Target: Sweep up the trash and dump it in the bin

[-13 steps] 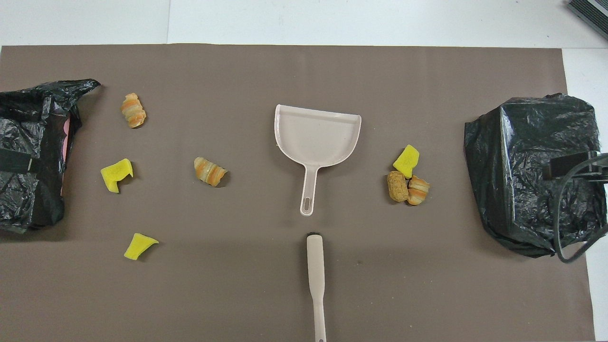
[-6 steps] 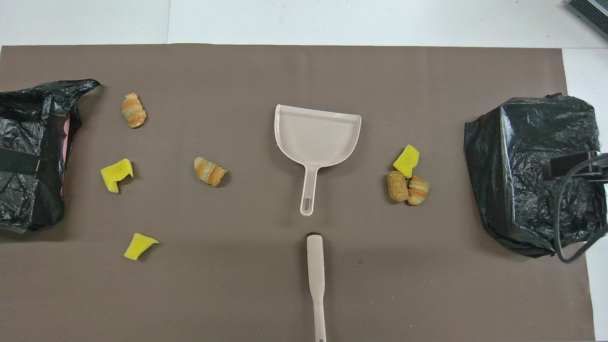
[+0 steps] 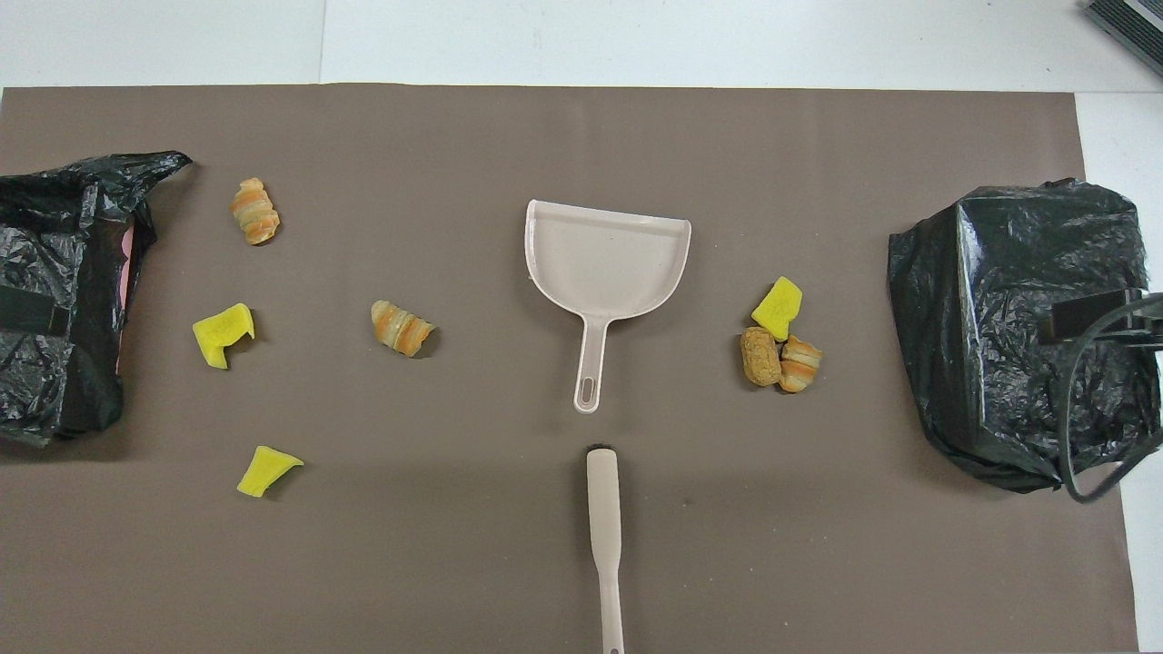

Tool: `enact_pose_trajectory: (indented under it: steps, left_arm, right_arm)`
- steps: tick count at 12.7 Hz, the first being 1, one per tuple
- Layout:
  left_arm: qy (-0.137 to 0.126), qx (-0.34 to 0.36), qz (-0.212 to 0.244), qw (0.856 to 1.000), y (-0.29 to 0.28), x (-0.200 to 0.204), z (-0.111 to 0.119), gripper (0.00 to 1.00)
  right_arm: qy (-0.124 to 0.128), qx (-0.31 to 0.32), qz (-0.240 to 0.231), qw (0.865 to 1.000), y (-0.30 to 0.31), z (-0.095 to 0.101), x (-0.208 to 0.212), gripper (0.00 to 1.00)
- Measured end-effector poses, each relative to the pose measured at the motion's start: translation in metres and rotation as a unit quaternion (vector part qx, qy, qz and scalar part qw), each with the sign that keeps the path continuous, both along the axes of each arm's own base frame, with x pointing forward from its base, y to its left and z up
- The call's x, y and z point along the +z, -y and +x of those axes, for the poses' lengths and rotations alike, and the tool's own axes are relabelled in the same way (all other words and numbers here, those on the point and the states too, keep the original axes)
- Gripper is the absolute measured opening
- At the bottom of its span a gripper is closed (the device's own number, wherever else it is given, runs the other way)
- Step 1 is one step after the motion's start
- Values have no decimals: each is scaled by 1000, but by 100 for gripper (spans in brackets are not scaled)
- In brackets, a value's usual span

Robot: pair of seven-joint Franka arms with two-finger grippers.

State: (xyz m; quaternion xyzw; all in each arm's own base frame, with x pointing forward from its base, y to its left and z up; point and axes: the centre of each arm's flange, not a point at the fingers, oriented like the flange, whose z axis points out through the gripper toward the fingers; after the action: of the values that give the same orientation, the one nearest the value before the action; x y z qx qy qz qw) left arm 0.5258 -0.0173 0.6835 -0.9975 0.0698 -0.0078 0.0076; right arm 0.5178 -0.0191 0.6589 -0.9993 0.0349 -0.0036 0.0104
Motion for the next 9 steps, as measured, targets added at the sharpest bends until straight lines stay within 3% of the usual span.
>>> enact_pose_trajectory:
  steps: [9]
  left_arm:
    - [-9, 9, 0, 1000, 2, -2, -2, 100]
  right_arm:
    - [0, 0, 0, 1000, 0, 0, 0, 100]
